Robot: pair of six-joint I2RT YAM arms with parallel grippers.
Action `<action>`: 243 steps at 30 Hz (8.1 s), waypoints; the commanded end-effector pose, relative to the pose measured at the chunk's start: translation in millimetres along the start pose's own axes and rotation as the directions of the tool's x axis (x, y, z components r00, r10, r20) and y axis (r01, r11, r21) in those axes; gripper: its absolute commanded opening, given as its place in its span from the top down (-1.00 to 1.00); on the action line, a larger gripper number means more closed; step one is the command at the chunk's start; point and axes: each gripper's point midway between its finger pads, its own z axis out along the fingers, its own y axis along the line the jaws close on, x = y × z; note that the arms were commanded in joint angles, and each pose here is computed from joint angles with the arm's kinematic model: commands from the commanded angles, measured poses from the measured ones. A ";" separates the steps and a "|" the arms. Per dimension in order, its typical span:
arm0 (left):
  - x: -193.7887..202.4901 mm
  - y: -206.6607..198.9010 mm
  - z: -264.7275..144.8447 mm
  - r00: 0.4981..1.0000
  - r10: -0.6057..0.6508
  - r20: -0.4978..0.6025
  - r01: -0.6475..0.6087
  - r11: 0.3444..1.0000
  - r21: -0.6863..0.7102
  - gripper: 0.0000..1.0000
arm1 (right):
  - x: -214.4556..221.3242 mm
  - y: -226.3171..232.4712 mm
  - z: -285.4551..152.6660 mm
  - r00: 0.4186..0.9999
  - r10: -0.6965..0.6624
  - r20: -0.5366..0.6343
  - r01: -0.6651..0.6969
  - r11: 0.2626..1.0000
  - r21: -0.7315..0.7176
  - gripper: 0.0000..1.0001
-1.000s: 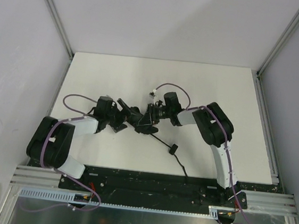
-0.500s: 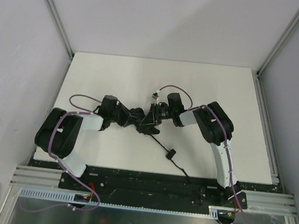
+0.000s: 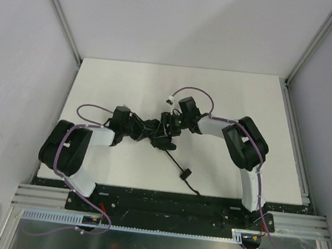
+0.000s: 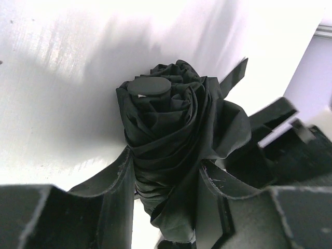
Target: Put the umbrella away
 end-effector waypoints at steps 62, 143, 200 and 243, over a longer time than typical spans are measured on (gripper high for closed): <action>-7.9 14.2 -36.6 0.996 -0.057 0.074 0.059 0.998 -0.033 -0.98 | 93.2 -27.9 33.8 0.939 -0.271 -0.211 0.288 0.956 0.056 1.00; 11.8 32.2 -3.1 0.998 -0.057 -0.023 0.053 0.989 -0.138 -0.79 | 88.1 -19.0 33.1 0.978 0.092 -0.189 -0.133 0.966 -0.219 1.00; 30.8 49.4 -17.5 0.993 -0.085 -0.077 0.062 0.963 -0.263 -0.91 | 38.9 2.6 19.2 0.943 -0.330 -0.051 0.332 0.910 0.247 1.00; 26.0 -21.4 -26.4 0.996 -0.063 -0.063 0.069 0.993 0.100 -0.62 | -9.5 123.5 -30.3 0.910 -0.355 0.215 0.320 0.930 0.182 1.00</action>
